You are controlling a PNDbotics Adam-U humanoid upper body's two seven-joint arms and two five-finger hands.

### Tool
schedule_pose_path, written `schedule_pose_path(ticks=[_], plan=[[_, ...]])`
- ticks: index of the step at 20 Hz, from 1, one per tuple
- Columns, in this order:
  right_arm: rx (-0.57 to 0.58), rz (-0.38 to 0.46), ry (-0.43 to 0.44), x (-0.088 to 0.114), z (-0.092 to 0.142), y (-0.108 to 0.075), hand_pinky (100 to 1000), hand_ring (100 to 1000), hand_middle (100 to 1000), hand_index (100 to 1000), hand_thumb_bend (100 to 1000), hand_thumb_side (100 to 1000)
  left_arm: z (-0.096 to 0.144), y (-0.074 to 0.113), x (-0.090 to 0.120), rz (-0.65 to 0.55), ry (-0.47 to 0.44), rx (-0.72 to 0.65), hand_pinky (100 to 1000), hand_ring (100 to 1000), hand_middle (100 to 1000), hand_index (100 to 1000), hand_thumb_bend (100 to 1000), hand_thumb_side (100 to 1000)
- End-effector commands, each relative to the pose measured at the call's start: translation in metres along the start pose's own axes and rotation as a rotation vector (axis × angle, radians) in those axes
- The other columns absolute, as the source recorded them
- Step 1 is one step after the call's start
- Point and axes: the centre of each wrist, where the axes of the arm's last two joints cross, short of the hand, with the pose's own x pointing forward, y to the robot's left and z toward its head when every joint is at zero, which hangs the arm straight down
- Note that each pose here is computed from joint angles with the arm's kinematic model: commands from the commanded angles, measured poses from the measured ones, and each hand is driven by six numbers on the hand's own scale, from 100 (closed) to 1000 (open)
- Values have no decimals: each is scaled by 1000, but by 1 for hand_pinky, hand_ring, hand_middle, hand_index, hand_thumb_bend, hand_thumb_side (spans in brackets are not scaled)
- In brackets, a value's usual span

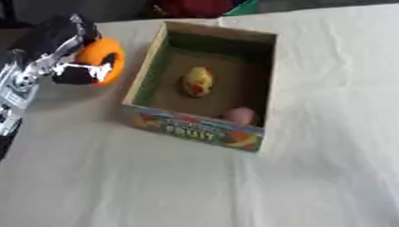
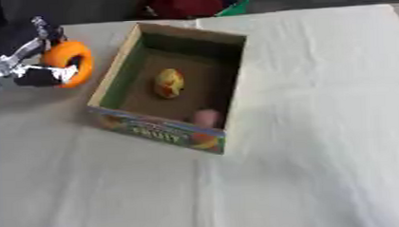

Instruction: Pick up objects on the table and place them in the box.

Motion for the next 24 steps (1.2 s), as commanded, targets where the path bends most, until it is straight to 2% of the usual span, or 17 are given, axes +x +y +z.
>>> schedule_pose_path(ticks=[1, 7, 12, 16, 24], plan=[[15, 10, -27, 8, -5, -3, 732, 1000, 520, 734, 100, 700, -1, 31, 3, -27, -19, 81, 378, 477, 392, 466, 100, 360], [15, 3, -33, 9, -7, -3, 732, 1000, 521, 734, 100, 695, -15, 55, 44, 12, -172, 149, 384, 480, 397, 469, 100, 368], [21, -8, -39, 9, -9, -2, 732, 1000, 521, 734, 100, 694, -33, 58, 67, 55, -238, 158, 395, 479, 396, 467, 100, 368], [24, -16, -41, 9, -10, -1, 732, 1000, 521, 734, 100, 696, -45, 49, 78, 96, -251, 143, 399, 479, 396, 466, 100, 358], [32, -26, -41, 10, -11, 1, 733, 1000, 520, 734, 100, 705, -58, 16, 91, 58, -254, 67, 390, 486, 403, 472, 100, 312]])
